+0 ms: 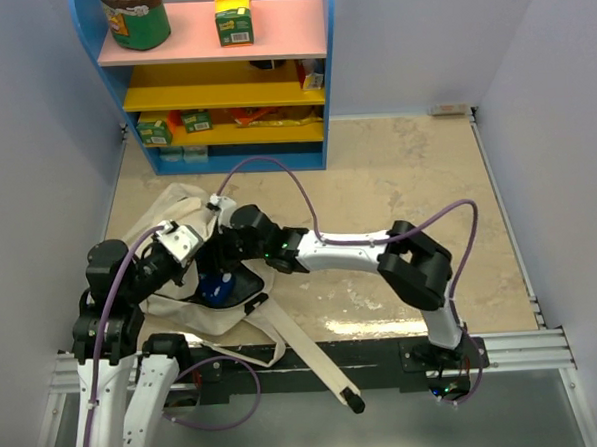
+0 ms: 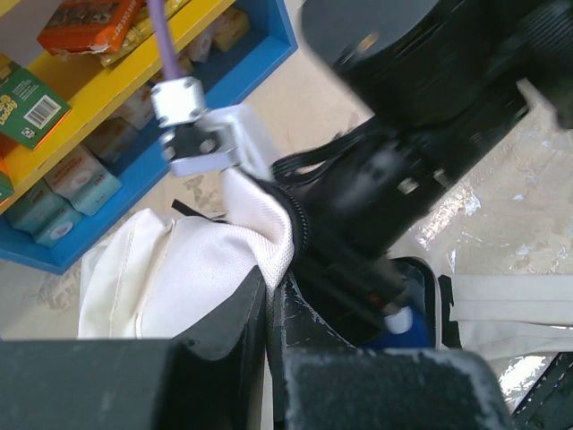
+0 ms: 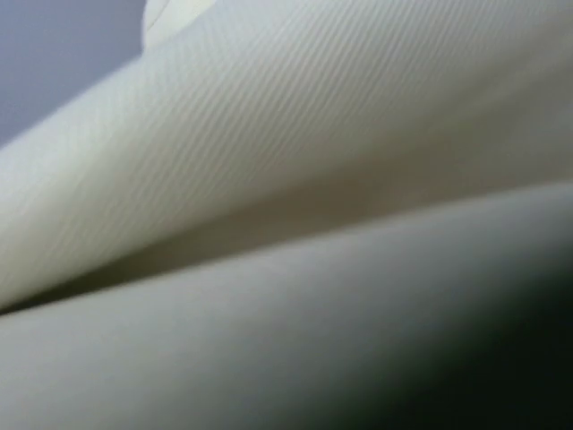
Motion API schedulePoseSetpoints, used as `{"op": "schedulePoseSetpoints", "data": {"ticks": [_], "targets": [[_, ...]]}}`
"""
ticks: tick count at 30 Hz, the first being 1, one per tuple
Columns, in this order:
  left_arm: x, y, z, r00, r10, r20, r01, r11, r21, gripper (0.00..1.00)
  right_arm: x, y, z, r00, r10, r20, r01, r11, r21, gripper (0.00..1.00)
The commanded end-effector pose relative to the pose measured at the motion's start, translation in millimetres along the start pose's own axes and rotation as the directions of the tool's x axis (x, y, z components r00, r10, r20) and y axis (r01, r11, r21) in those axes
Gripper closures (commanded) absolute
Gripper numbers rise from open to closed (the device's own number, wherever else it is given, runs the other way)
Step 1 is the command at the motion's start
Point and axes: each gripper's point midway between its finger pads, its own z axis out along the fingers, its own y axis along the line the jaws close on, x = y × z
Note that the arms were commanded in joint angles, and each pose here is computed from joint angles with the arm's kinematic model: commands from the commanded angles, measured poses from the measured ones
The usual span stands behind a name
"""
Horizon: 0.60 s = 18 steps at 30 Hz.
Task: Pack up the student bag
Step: Place the stationery in the student bag.
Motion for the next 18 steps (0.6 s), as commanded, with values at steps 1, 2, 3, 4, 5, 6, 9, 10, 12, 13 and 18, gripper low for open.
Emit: {"op": "schedulePoseSetpoints", "data": {"ticks": [1,2,3,4,5,6,9,10,12,13,18], "targets": [[-56.4,-13.0,-22.4,0.972,0.120,0.204,-0.126,0.992,0.018,1.00,-76.8,9.3,34.6,0.965,-0.104,0.240,0.095,0.994,0.048,0.80],[-56.4,-13.6,-22.4,0.972,0.115,0.203,-0.123,0.992,0.023,1.00,-82.2,-2.1,40.3,0.956,-0.121,0.266,0.095,0.989,0.110,0.75],[-58.0,-13.6,-23.2,0.972,0.116,0.202,-0.123,0.992,0.025,1.00,-76.1,-22.4,49.3,0.954,-0.154,0.256,0.108,0.977,0.184,0.66],[-57.9,-15.7,-23.7,0.974,0.109,0.201,-0.119,0.992,0.036,1.00,-79.4,-27.3,51.6,0.947,-0.167,0.273,0.109,0.971,0.214,0.60],[-57.2,-16.5,-23.6,0.974,0.107,0.198,-0.117,0.992,0.041,1.00,-82.8,-39.2,50.6,0.940,-0.180,0.291,0.100,0.958,0.268,0.53],[-57.7,-17.6,-24.2,0.974,0.107,0.199,-0.119,0.992,0.045,1.00,-83.5,-42.9,47.6,0.937,-0.191,0.292,0.103,0.951,0.290,0.41],[-52.9,-17.8,-22.5,0.977,0.101,0.188,-0.111,0.993,0.048,1.00,-80.5,-55.6,25.8,0.924,-0.216,0.316,0.098,0.932,0.350,0.21],[-50.8,-17.3,-21.7,0.977,0.103,0.185,-0.113,0.993,0.044,1.00,-77.8,-55.8,4.9,0.920,-0.223,0.323,0.096,0.926,0.365,0.17],[-42.9,-16.2,-18.1,0.981,0.097,0.171,-0.105,0.994,0.038,1.00,-81.2,-58.2,-19.7,0.903,-0.229,0.363,0.073,0.915,0.397,0.12],[-41.7,-12.4,-17.0,0.980,0.102,0.168,-0.106,0.994,0.019,1.00,-77.1,-54.7,-45.3,0.900,-0.224,0.375,0.064,0.916,0.395,0.11],[-28.3,-4.3,-8.9,0.985,0.089,0.145,-0.088,0.996,-0.019,1.00,-64.1,-38.6,-105.5,0.868,-0.207,0.451,0.052,0.942,0.333,0.13]]}}
